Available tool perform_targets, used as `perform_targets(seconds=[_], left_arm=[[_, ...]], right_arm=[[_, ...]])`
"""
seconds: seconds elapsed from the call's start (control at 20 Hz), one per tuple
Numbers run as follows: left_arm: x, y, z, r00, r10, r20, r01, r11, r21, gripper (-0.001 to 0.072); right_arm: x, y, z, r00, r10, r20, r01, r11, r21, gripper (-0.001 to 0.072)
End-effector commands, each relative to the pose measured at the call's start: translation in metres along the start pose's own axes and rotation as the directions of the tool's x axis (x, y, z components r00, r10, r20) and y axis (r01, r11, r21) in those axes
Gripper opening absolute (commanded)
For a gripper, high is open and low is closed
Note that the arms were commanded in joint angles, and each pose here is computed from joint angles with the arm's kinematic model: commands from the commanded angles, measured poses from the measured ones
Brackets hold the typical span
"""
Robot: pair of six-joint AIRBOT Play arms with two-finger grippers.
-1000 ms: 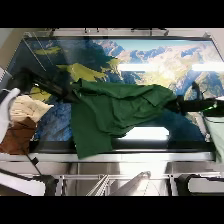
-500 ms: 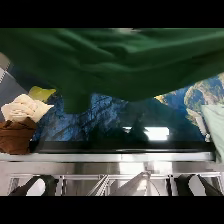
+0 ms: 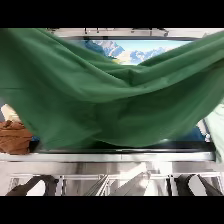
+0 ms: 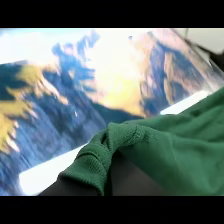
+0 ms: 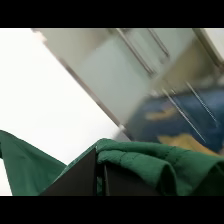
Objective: Fold the shirts.
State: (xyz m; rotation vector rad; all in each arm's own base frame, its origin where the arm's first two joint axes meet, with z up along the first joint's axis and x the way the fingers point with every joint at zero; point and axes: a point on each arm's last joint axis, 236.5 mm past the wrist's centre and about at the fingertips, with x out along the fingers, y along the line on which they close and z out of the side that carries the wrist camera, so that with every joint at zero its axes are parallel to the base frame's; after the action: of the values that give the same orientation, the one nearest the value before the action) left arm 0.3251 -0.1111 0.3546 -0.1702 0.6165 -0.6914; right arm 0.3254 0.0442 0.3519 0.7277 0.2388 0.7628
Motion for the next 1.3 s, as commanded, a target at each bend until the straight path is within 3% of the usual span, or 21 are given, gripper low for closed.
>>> perform_targets(seconds=[0.0, 0.15, 0.2, 0.25, 0.3, 0.35, 0.4, 0.55, 0.7, 0.8, 0.85, 0.9, 1.1, 1.25], left_arm=[[0.101, 0.069, -0.067, 0.958, -0.050, -0.283, 0.011, 0.990, -0.137, 0.0024], [0.190, 0.162, -0.128, 0.916, -0.037, -0.399, -0.082, 0.957, -0.279, 0.0027], [0.215, 0.195, -0.150, 0.905, -0.039, -0.425, -0.116, 0.936, -0.333, 0.0032], [0.233, 0.218, -0.171, 0.888, -0.060, -0.456, -0.132, 0.916, -0.379, 0.0210], [0.247, 0.239, -0.190, 0.868, -0.089, -0.488, -0.158, 0.882, -0.443, 0.0438], [0.254, 0.254, -0.204, 0.853, -0.130, -0.506, -0.171, 0.846, -0.505, 0.0701], [0.258, 0.262, -0.209, 0.845, -0.196, -0.498, -0.149, 0.808, -0.570, 0.0718], [0.241, 0.271, -0.207, 0.831, -0.354, -0.428, -0.045, 0.726, -0.687, 0.0717], [0.209, 0.264, -0.225, 0.780, -0.435, -0.449, -0.046, 0.676, -0.736, 0.0715], [0.196, 0.239, -0.246, 0.735, -0.500, -0.459, -0.038, 0.645, -0.763, 0.0600], [0.192, 0.226, -0.258, 0.722, -0.520, -0.456, -0.035, 0.631, -0.775, 0.0510], [0.191, 0.211, -0.276, 0.713, -0.535, -0.452, -0.043, 0.611, -0.791, 0.0439], [0.179, 0.183, -0.365, 0.683, -0.481, -0.550, -0.234, 0.570, -0.788, 0.0425], [0.182, 0.188, -0.397, 0.718, -0.380, -0.584, -0.331, 0.551, -0.766, 0.0425]], right_arm=[[0.022, -0.114, -0.042, 0.961, -0.233, -0.151, 0.249, 0.964, 0.097, 0.0022], [0.054, -0.230, -0.096, 0.894, -0.365, -0.260, 0.421, 0.883, 0.207, 0.0025], [0.063, -0.270, -0.117, 0.870, -0.394, -0.295, 0.470, 0.845, 0.255, 0.0085], [0.070, -0.302, -0.139, 0.852, -0.410, -0.327, 0.503, 0.813, 0.293, 0.0297], [0.075, -0.328, -0.160, 0.842, -0.404, -0.357, 0.515, 0.800, 0.309, 0.0396], [0.078, -0.344, -0.175, 0.841, -0.384, -0.381, 0.512, 0.793, 0.331, 0.0372], [0.077, -0.356, -0.184, 0.836, -0.375, -0.401, 0.516, 0.785, 0.343, 0.0363], [0.058, -0.363, -0.174, 0.841, -0.373, -0.392, 0.510, 0.788, 0.344, 0.0364], [0.016, -0.344, -0.173, 0.821, -0.328, -0.468, 0.508, 0.793, 0.335, 0.0363], [-0.014, -0.330, -0.196, 0.768, -0.297, -0.568, 0.544, 0.770, 0.333, 0.0356], [-0.024, -0.321, -0.211, 0.747, -0.286, -0.600, 0.557, 0.762, 0.330, 0.0292], [-0.031, -0.312, -0.227, 0.733, -0.286, -0.618, 0.567, 0.759, 0.321, 0.0286], [-0.046, -0.304, -0.257, 0.713, -0.372, -0.594, 0.623, 0.725, 0.294, 0.0288], [-0.044, -0.291, -0.256, 0.723, -0.357, -0.591, 0.601, 0.747, 0.285, 0.0287]])
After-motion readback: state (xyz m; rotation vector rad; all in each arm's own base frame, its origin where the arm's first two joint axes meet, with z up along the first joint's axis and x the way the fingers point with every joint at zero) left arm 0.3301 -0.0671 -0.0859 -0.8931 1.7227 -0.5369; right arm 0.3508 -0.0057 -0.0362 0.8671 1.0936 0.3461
